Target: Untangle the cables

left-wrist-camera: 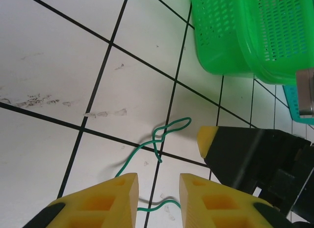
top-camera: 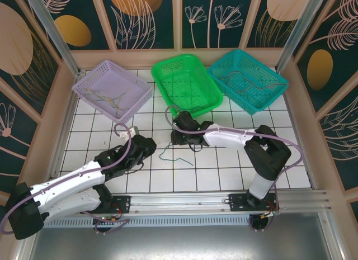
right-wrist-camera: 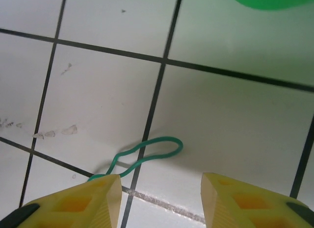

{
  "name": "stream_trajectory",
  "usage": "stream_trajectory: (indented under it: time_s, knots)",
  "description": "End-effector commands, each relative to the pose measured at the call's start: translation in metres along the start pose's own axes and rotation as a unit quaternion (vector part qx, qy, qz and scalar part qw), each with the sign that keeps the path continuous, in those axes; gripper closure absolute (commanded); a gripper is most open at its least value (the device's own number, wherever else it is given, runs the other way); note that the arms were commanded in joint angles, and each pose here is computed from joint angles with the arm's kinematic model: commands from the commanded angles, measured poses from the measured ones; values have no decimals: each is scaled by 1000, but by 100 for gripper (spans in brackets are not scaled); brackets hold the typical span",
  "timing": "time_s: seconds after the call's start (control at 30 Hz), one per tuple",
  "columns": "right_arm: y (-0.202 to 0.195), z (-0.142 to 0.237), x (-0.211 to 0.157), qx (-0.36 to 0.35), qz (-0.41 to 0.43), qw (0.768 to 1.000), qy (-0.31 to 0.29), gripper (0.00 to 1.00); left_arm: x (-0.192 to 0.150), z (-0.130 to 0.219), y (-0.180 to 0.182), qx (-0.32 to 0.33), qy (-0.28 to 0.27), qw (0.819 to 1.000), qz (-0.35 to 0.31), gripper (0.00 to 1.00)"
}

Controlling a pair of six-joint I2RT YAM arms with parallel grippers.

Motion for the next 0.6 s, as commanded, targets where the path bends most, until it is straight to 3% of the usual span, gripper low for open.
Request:
stream_trajectory:
  time_s: [0.0, 0.23, 0.57]
  knots:
    - [1, -12, -3, -4, 124, 992, 7, 54, -1, -2, -3, 1, 6, 1000, -6, 71]
    - [-7, -30, -10, -11, 184, 981, 58, 54, -2, -4, -10, 3, 7, 1000, -17, 70]
    - [1, -39, -7, 77, 184, 978, 58, 54, -3, -5, -10, 4, 11, 1000, -18, 70]
Point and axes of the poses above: each hand's point on the last joint's axis, 136 mm out from that joint toward the fingers, its own z axis back along the fingers, its own y axis along the line the jaws close on, x = y × z, the point moved 3 cm from there along z, back along the fingers, and after that the axes turned 13 degrees about z, right-handed, at the moved point
